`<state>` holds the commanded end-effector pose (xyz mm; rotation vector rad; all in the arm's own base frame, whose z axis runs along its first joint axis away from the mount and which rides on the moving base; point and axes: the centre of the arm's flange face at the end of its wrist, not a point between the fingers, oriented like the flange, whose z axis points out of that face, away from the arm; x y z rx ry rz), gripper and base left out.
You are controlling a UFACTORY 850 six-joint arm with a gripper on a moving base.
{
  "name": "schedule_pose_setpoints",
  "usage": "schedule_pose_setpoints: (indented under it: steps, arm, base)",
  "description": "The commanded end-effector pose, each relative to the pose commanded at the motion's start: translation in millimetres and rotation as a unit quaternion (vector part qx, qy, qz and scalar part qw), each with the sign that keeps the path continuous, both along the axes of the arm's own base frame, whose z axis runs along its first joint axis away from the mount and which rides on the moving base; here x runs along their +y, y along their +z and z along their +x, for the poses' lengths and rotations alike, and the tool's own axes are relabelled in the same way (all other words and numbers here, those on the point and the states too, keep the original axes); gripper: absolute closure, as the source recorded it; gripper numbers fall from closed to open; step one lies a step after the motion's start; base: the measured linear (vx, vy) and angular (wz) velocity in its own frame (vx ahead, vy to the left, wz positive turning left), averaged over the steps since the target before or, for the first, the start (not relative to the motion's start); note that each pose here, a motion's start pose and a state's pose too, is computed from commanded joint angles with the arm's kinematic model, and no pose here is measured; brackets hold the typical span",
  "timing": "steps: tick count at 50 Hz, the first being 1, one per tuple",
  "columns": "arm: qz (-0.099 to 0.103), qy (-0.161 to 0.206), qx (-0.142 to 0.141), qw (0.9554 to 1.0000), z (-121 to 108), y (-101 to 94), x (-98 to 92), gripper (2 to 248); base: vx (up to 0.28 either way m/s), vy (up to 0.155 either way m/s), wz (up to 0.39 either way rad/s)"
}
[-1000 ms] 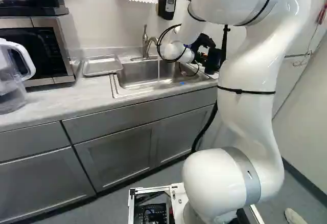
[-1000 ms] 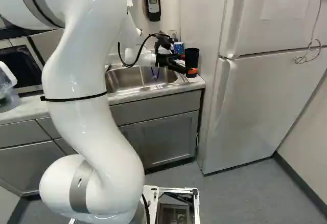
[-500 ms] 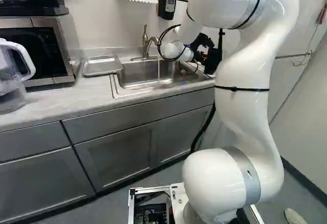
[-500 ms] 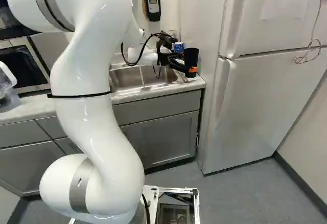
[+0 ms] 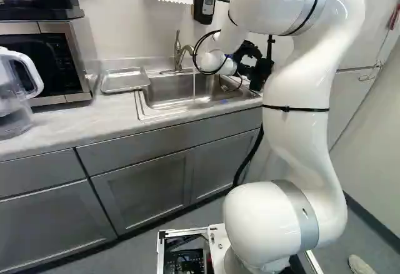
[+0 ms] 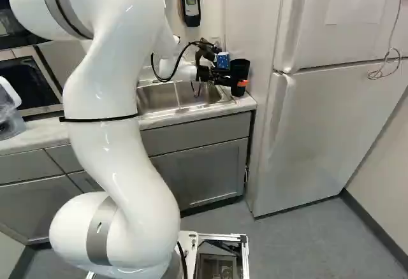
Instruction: Rinse the cup and place it in the tray
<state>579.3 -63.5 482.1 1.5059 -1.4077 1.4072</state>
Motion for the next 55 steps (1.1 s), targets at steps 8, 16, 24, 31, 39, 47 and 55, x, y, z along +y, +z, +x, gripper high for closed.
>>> schedule_pose_setpoints:
  steps: [8,16,24,31,39,47,55]
  arm:
    - [0.0,0.0,0.0,1.0,0,0.0,0.0,125]
    - [0.0,0.0,-0.003,1.0,0,3.3,0.1,125]
    - [0.001,0.003,-0.012,0.9999,-2,13.3,3.1,125]
    - [0.004,0.009,-0.02,0.9997,-4,22.6,6.9,125]
    - [0.01,0.017,-0.03,0.9994,-5,33.1,10.1,125]
    - [0.016,0.023,-0.04,0.9988,-6,43.6,11.3,125]
    - [0.018,0.027,-0.05,0.9982,-6,54.7,11.5,125]
  base:
    - [0.0,0.0,0.0]
    - [0.0,0.0,0.0]
    - [0.0,0.0,0.0]
    - [0.0,0.0,0.0]
    - [0.0,0.0,0.0]
    - [0.0,0.0,0.0]
    - [0.0,0.0,0.0]
